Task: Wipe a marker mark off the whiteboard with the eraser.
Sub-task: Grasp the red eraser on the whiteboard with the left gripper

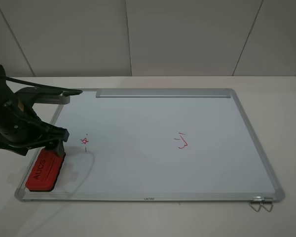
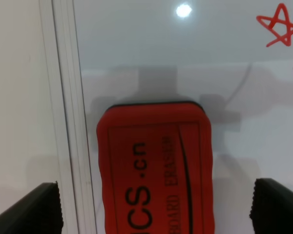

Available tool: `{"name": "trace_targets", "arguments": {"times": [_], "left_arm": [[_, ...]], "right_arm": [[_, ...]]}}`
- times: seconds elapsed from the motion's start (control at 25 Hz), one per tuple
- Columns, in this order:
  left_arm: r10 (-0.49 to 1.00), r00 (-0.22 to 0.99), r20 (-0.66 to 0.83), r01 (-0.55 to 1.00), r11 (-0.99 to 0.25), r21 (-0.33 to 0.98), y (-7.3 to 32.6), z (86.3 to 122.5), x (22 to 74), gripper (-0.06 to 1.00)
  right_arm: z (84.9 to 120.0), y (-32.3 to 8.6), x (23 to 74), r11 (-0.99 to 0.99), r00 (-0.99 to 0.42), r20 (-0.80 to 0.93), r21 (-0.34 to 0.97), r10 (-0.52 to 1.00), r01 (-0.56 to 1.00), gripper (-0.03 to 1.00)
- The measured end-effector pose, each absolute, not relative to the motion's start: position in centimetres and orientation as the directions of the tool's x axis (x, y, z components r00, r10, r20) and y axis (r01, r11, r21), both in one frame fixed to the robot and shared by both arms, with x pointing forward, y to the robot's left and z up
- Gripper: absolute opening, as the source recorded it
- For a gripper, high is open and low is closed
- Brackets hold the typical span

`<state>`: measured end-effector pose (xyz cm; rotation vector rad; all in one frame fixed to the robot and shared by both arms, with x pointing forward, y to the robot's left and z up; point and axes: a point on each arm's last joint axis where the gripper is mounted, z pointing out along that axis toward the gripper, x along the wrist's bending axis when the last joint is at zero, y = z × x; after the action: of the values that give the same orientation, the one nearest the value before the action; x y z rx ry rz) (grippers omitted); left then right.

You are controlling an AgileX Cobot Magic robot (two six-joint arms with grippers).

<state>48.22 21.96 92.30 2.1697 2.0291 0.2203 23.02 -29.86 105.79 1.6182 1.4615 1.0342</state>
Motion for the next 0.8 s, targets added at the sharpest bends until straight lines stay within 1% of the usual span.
{"name": "trace_targets", "arguments": {"times": [0.32, 0.56, 0.8], "left_arm": [[0.998, 0.058, -0.009, 0.980, -0.056, 0.189, 21.8, 90.5, 48.3, 0.78], [0.998, 0.053, -0.023, 0.979, -0.047, 0.201, 21.7, 89.9, 48.5, 0.78], [0.998, 0.051, -0.022, 0.982, -0.046, 0.186, 21.6, 88.8, 48.6, 0.78]], "right_arm": [[105.8, -29.9, 23.0, -0.106, 0.039, 0.099, 0.899, 0.994, 0.424, 0.83], [105.8, -29.9, 23.0, -0.106, 0.039, 0.099, 0.899, 0.994, 0.424, 0.83], [105.8, -29.9, 23.0, -0.106, 0.039, 0.099, 0.899, 0.994, 0.424, 0.83]]}}
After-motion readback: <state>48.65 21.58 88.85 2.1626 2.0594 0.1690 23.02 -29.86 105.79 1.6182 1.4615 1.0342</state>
